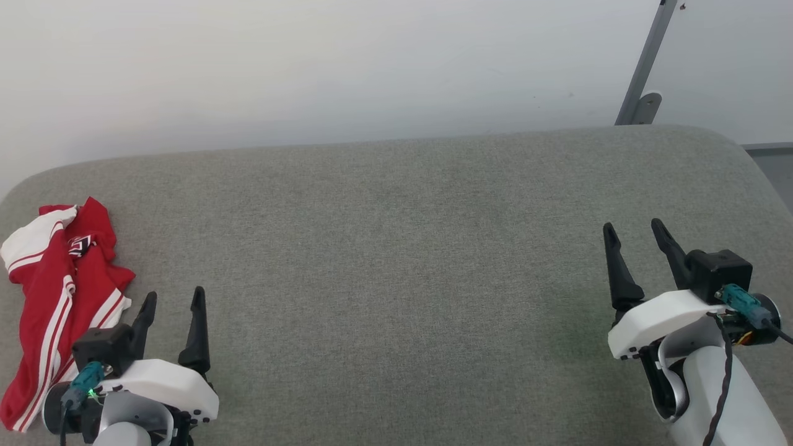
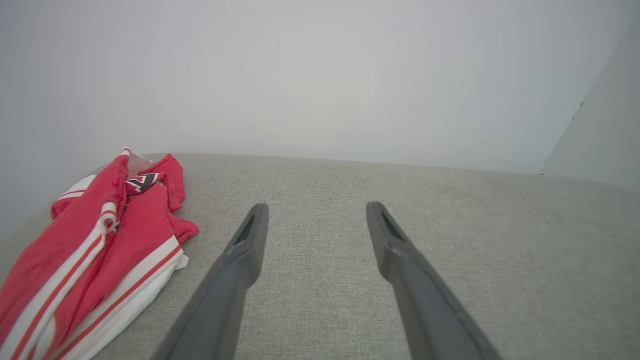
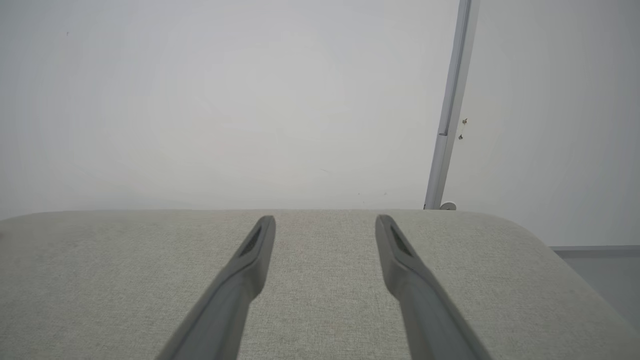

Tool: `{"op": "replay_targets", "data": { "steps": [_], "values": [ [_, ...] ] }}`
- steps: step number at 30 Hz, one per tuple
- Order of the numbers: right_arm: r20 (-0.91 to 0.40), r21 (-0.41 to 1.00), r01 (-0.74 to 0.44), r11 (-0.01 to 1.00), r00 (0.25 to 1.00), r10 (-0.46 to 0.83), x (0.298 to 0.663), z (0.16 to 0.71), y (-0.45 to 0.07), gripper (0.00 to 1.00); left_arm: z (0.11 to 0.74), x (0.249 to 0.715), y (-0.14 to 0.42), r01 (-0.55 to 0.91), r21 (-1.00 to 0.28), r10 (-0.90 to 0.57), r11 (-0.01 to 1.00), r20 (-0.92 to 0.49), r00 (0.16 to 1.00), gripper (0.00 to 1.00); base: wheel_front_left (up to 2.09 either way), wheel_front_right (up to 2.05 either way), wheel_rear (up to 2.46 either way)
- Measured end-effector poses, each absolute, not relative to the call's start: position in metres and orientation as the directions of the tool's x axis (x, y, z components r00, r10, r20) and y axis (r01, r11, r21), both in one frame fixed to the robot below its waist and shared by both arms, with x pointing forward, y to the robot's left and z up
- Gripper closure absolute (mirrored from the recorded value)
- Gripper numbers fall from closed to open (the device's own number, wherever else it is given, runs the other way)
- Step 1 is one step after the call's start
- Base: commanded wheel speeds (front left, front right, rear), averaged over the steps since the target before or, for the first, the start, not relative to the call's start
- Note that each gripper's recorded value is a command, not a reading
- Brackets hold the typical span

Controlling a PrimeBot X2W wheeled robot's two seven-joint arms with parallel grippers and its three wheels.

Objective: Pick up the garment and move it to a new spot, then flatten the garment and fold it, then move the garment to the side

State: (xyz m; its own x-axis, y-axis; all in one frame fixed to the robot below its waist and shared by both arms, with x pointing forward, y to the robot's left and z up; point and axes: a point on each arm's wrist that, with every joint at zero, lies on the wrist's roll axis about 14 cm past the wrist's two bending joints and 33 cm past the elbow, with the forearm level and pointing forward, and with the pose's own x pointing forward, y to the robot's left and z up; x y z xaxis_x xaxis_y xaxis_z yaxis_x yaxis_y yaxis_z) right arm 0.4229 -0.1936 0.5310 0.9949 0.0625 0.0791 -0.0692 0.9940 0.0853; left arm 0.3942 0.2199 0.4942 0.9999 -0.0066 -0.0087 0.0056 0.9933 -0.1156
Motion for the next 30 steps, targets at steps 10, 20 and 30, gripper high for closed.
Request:
{"op": "replay_targets", "data": {
  "steps": [10,20,30],
  "values": [
    [0.103,0.034,-0.058,0.998,0.993,0.054,0.423,0.537,-0.198,0.0,0.493,0.393,0.218,0.019,-0.066,-0.019,0.998,-0.002,1.0,0.0,0.0,0.0,0.0],
    [0.122,-0.011,-0.058,0.998,0.991,0.059,0.427,0.543,-0.198,0.0,0.488,0.389,0.219,0.007,-0.067,-0.008,0.998,-0.01,1.0,0.0,0.0,0.0,0.0],
    [0.129,-0.006,-0.201,0.98,0.971,0.2,0.441,0.542,-0.137,0.0,0.493,0.366,0.26,-0.113,-0.046,0.114,0.992,0.008,0.993,0.0,0.0,0.0,0.0]
  ]
}}
